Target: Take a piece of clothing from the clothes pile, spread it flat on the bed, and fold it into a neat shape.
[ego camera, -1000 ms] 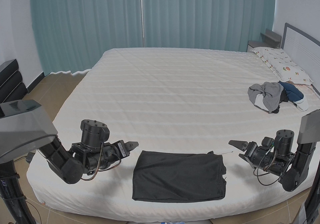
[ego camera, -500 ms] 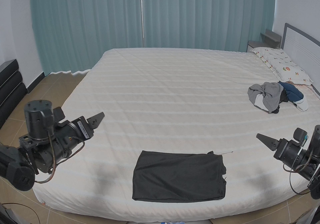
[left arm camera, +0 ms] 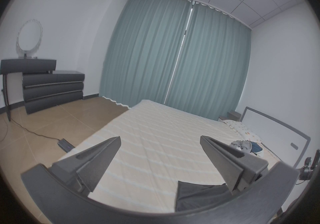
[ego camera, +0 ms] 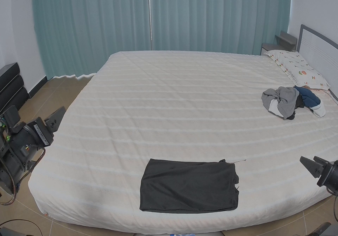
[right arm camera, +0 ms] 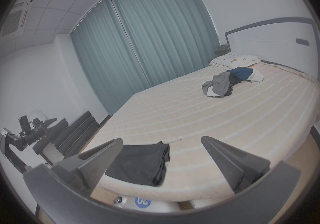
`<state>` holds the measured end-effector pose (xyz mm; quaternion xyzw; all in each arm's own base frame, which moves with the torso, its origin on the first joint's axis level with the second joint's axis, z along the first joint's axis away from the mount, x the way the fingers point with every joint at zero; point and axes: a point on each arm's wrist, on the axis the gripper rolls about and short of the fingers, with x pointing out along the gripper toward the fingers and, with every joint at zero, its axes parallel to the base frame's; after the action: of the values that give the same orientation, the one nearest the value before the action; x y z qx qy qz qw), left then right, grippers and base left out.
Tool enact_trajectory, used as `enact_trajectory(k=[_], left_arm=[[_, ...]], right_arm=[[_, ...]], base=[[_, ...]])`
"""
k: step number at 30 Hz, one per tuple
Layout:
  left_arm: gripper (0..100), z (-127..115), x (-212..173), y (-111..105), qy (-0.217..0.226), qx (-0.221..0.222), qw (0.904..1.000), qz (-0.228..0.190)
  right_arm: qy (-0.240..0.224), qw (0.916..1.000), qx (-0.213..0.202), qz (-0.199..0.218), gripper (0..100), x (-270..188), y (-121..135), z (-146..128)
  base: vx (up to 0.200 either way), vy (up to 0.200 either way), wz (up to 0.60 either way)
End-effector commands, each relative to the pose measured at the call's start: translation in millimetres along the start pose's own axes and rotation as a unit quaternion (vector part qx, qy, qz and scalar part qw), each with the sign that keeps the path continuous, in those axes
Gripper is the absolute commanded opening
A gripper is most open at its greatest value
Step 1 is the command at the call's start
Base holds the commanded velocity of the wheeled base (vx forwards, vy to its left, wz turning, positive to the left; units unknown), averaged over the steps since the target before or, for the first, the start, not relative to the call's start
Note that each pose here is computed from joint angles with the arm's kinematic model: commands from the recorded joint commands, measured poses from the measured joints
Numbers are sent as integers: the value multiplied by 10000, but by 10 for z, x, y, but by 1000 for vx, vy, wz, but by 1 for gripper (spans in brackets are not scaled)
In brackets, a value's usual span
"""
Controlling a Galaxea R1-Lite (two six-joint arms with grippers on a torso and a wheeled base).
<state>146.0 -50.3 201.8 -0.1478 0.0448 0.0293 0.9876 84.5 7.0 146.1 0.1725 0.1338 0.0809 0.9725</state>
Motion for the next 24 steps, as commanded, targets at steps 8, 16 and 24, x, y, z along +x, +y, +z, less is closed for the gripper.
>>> enact_trajectory(k=[8, 16, 24], left_arm=[[100, 120, -1104, 561, -753, 677, 9904, 942], [100, -105, -1568, 803, -958, 1083, 9774, 1541], [100, -397, -1726, 920, -1094, 1304, 9684, 1822]], right_arm=[[-841, 9885, -1194, 393, 100, -974, 170, 5], [-736, 9815, -1698, 497, 100, -999, 97, -191], [-681, 9773, -1873, 714, 100, -1120, 9, -415]], base=[[0, 0, 0], [0, 0, 0], [0, 0, 0]])
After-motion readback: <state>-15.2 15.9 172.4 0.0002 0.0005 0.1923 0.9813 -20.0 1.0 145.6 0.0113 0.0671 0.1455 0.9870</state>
